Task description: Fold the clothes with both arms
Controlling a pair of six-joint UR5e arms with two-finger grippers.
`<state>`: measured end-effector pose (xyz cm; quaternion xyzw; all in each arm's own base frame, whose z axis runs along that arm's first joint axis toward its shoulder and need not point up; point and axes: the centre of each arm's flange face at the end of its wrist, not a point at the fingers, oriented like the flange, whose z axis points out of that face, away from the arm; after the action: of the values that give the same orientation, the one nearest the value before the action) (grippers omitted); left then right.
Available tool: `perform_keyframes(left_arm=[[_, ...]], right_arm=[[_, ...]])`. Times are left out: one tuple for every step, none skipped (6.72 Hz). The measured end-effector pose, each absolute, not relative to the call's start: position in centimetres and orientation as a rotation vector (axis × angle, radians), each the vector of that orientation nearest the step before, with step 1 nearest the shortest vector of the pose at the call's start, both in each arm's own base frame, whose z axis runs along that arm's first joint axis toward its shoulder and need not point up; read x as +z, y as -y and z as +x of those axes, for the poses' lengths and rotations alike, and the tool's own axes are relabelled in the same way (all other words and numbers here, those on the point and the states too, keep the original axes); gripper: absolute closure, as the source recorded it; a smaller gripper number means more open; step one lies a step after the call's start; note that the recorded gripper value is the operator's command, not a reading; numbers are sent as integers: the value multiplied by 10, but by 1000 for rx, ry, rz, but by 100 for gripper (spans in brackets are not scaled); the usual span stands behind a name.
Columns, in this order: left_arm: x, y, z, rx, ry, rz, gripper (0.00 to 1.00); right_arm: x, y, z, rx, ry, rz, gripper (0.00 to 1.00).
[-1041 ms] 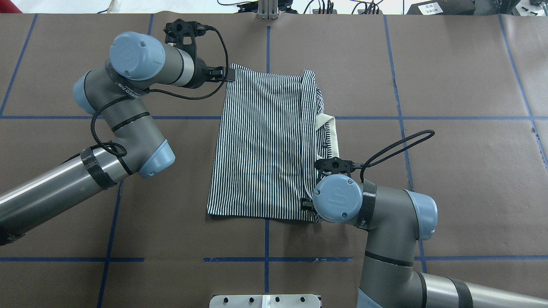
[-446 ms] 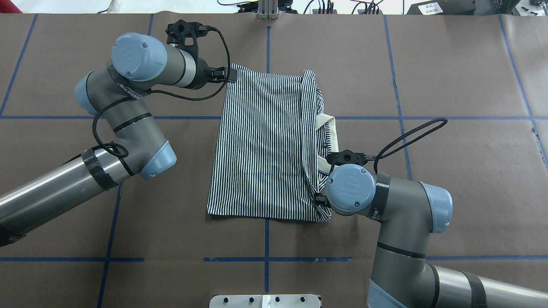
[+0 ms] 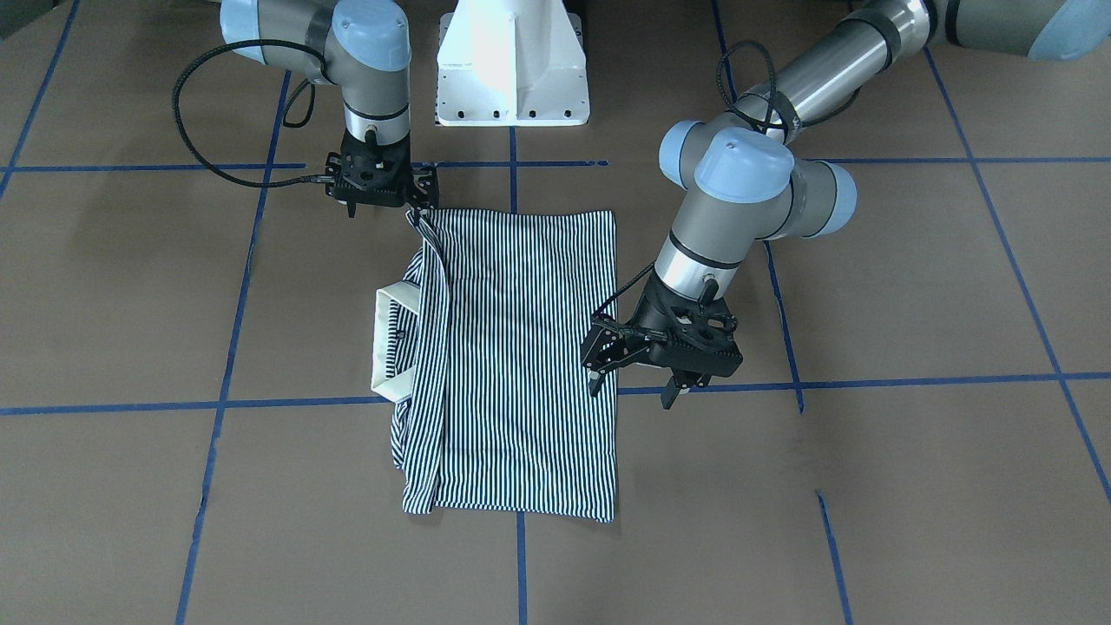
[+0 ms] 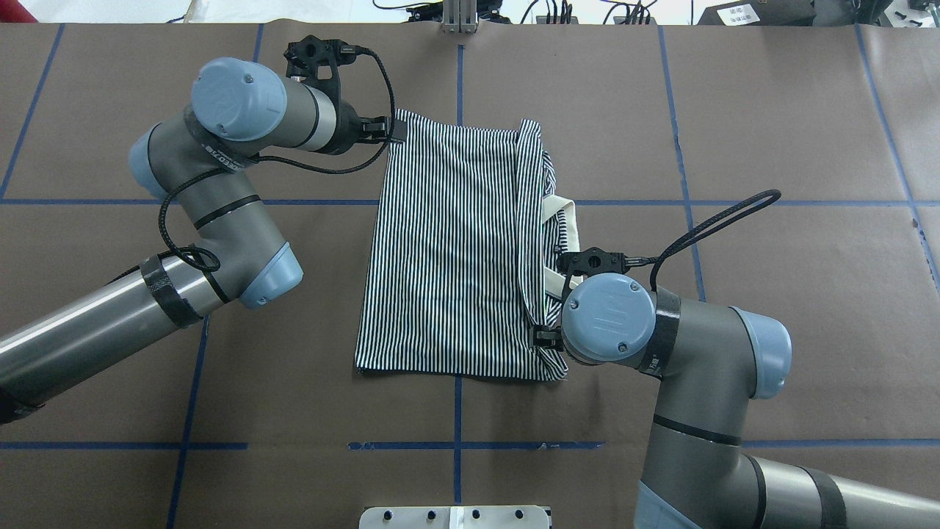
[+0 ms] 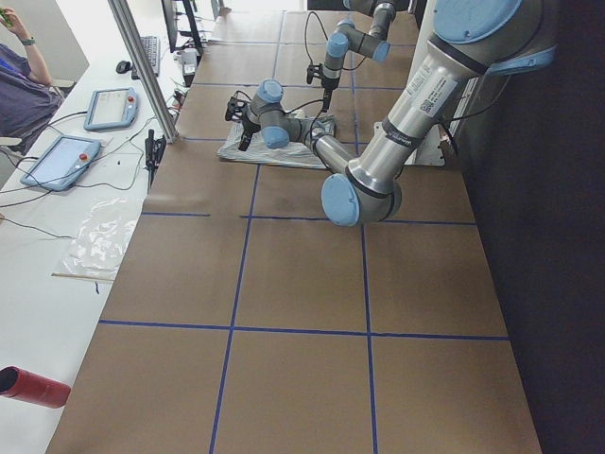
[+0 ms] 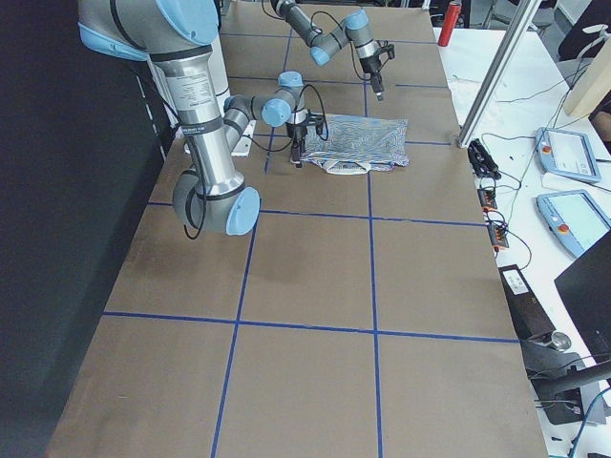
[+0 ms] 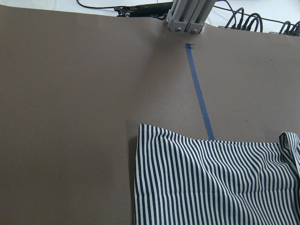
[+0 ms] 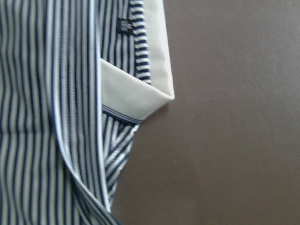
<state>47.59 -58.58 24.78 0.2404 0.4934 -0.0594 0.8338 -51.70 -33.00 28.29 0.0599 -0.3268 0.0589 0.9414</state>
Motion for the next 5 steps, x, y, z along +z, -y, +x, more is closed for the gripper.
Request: perform_keyframes(left_arm=[[248,586,476,-125,-1045,510,0],[249,586,476,-124,-1045,510,0],[249,586,476,-124,-1044,510,0],[250,586,476,-125,-1044,509,0],[251,586,476,-126,-1042,507,0]], right_arm=[[274,335,-523,115,730,169,16],[273,339,-528,107,759,199,24],[273,341,-532,90,778,222,31],[274,342,-535,76,796,237,42],[277,344,-539,70,813,245,42]])
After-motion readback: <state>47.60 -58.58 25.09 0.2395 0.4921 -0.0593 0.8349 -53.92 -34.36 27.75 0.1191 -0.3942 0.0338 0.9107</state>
